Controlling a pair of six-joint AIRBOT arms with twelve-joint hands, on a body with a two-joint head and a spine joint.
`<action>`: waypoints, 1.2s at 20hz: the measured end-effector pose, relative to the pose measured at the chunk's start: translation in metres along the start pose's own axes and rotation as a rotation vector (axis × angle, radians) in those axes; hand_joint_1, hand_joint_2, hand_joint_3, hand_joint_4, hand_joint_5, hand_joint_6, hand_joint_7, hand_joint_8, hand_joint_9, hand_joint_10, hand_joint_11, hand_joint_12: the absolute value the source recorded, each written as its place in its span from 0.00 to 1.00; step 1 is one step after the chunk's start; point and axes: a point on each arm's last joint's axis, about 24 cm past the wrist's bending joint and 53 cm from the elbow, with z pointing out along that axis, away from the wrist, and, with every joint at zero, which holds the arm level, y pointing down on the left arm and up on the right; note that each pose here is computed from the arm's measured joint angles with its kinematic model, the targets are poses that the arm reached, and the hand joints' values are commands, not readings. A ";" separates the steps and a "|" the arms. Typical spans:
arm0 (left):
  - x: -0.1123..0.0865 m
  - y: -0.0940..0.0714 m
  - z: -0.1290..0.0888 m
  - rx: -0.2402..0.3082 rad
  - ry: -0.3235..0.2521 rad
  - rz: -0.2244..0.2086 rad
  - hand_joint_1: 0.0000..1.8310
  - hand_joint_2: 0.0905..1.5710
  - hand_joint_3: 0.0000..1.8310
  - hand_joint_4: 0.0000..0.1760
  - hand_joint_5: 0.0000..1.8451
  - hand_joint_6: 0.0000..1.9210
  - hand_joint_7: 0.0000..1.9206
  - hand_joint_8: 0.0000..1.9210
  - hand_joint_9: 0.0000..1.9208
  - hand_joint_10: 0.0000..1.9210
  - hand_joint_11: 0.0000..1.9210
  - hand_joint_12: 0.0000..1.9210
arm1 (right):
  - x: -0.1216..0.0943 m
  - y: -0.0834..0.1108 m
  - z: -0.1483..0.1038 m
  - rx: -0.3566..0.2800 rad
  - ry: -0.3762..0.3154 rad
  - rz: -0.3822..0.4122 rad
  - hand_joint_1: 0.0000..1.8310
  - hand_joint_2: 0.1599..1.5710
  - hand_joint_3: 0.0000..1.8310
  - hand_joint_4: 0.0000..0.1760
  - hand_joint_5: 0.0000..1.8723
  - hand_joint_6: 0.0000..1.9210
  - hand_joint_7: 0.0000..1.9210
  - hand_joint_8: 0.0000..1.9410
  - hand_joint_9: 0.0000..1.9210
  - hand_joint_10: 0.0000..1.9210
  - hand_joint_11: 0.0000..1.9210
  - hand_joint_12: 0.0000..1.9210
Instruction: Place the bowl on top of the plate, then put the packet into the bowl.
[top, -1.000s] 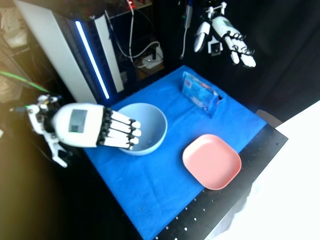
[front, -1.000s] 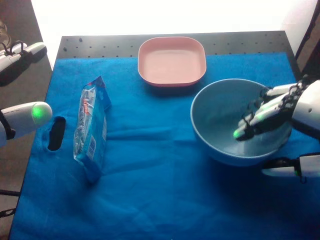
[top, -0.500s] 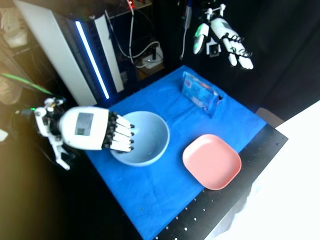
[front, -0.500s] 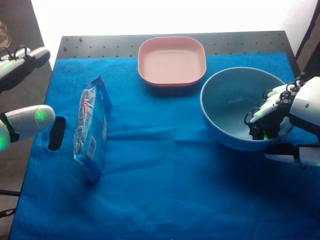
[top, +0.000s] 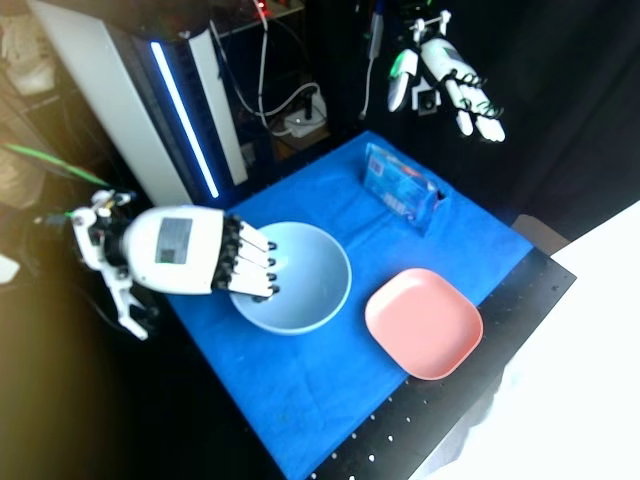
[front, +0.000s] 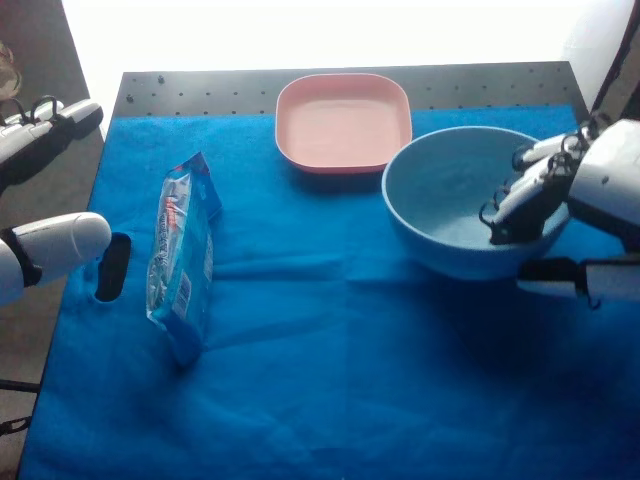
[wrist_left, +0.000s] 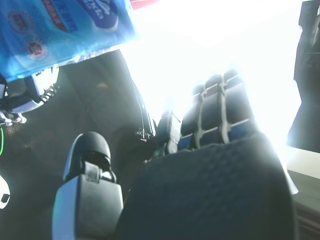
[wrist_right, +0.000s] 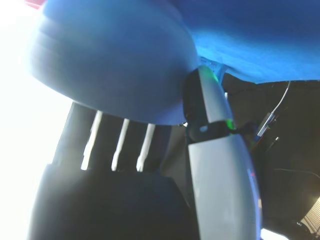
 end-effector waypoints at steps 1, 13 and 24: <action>0.000 0.000 0.000 0.000 0.000 0.000 0.00 0.69 0.00 1.00 0.00 0.00 0.00 0.00 0.00 0.00 0.00 0.00 | -0.006 0.001 0.002 -0.004 -0.015 -0.002 0.69 0.64 0.00 0.00 0.56 0.35 0.59 0.48 0.53 0.35 0.38 0.65; -0.001 0.001 0.000 -0.001 -0.002 0.001 0.00 0.69 0.00 1.00 0.00 0.00 0.00 0.00 0.00 0.00 0.00 0.00 | -0.041 0.014 0.010 -0.042 -0.078 -0.052 0.68 0.67 0.00 0.00 0.53 0.42 0.54 0.55 0.50 0.52 0.41 0.79; -0.002 0.001 0.000 -0.003 -0.003 0.002 0.00 0.67 0.00 1.00 0.00 0.00 0.00 0.00 0.00 0.00 0.00 0.00 | -0.093 0.044 0.010 -0.109 -0.173 -0.142 0.69 0.69 0.00 0.00 0.58 0.40 0.43 0.65 0.46 0.63 0.40 0.83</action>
